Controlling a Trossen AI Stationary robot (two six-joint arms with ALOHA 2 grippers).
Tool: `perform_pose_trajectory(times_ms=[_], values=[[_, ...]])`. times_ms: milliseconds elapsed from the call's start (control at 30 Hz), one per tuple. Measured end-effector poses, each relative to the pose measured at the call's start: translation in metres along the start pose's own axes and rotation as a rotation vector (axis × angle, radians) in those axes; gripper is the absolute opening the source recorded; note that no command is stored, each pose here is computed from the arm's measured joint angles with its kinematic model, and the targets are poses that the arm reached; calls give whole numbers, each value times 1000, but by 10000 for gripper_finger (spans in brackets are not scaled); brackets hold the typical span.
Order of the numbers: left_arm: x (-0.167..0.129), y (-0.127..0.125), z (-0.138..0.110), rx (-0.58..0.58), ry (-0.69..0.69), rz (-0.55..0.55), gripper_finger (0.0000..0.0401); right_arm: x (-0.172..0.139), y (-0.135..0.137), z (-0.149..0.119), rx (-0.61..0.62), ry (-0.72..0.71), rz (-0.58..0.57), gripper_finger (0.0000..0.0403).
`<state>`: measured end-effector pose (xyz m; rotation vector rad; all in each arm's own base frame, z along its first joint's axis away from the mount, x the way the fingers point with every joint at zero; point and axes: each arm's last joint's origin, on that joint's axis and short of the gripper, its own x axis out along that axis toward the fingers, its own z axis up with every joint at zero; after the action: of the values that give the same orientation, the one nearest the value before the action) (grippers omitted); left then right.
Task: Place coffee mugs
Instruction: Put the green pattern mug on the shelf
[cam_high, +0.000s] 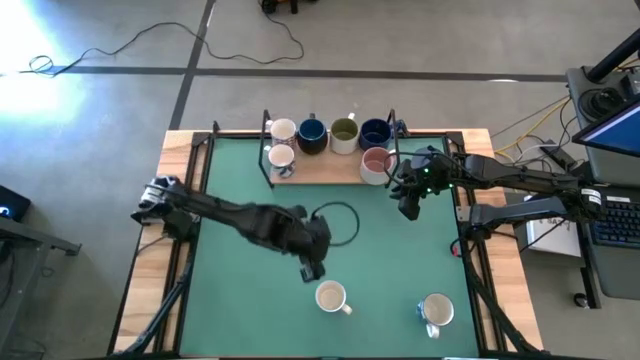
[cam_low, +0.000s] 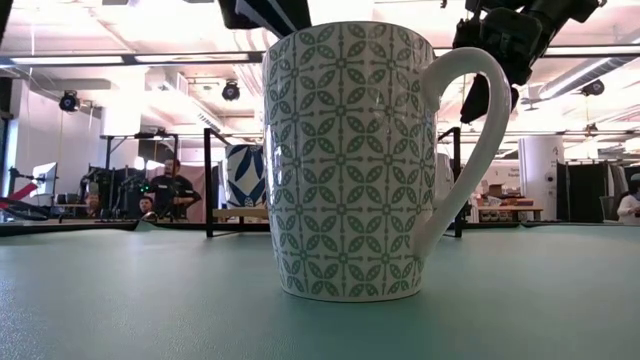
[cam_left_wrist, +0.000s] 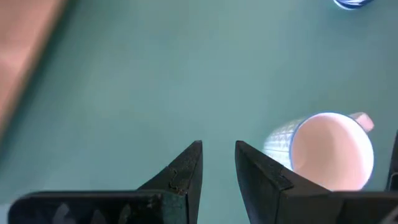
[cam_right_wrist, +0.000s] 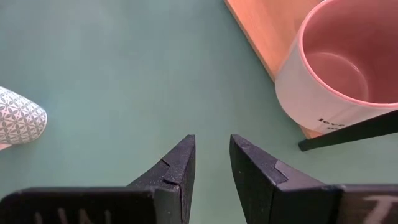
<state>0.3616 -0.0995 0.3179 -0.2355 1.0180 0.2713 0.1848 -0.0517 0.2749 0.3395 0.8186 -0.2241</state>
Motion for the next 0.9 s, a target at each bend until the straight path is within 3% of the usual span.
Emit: perform_pose_trajectory(times_ms=[233,500,900], values=[[27,-16,-10,-84,84,13,78,0,1,5,-82,-55,7,89],[54,-38,-21,-56,153,-53,78,0,1,6,-74,-58,7,89],[55,-64,-28,-63,91,-141,78,0,1,6,-74,-57,8,89]])
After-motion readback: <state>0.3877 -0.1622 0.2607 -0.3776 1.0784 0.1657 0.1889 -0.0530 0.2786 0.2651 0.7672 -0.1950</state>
